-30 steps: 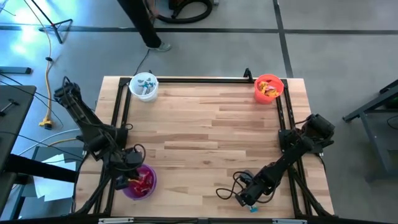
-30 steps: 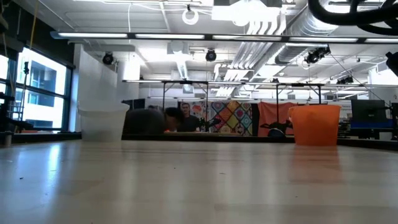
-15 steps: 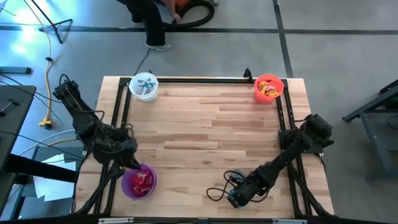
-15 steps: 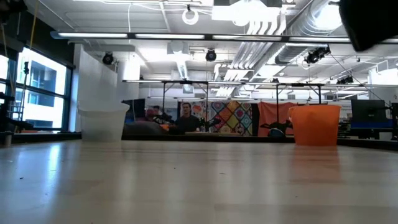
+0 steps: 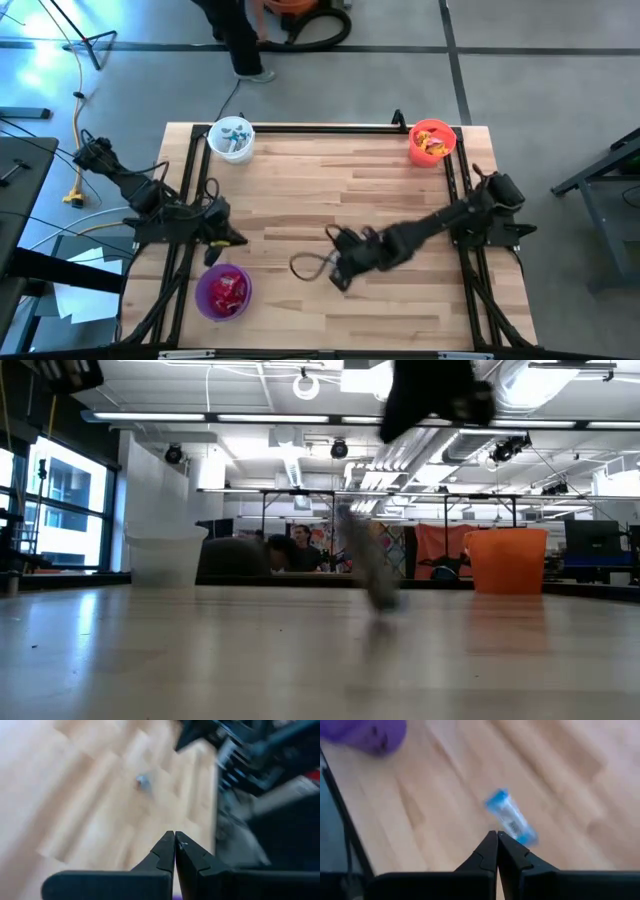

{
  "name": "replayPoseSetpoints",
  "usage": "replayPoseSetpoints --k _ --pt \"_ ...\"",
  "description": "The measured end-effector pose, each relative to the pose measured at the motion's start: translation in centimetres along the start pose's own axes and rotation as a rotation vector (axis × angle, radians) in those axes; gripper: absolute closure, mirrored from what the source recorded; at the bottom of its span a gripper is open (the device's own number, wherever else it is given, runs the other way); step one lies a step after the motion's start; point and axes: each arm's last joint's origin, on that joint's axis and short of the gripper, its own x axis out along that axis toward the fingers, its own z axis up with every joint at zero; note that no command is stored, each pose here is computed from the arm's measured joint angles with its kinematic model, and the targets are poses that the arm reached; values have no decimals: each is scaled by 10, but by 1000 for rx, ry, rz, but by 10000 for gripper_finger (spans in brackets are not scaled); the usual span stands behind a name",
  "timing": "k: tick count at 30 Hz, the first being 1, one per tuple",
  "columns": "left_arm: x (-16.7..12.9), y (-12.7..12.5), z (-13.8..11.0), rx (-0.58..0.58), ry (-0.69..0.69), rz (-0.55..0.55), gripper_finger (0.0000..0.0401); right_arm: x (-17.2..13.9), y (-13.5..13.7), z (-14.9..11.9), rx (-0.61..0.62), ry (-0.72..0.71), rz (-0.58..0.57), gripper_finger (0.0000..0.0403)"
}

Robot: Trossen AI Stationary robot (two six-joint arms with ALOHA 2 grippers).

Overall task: Sort candy
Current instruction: Put the white candy into the white bucket

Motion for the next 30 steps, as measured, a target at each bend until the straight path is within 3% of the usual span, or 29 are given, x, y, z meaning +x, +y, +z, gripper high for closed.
replayPoseSetpoints --k 5,12,16,20,30 --pt "5 6 10 74 -124 121 390 -8 -13 51 -75 -96 -2 402" --pt "18 11 14 94 -69 151 331 -22 -24 92 -81 -158 31 402" --pt "22 14 14 87 -59 160 304 -2 -34 79 -25 -77 42 387" --pt "25 22 4 96 -59 180 303 27 -40 55 27 0 122 341" --pt "33 29 -8 13 -189 -44 331 76 -69 14 205 -52 160 187"
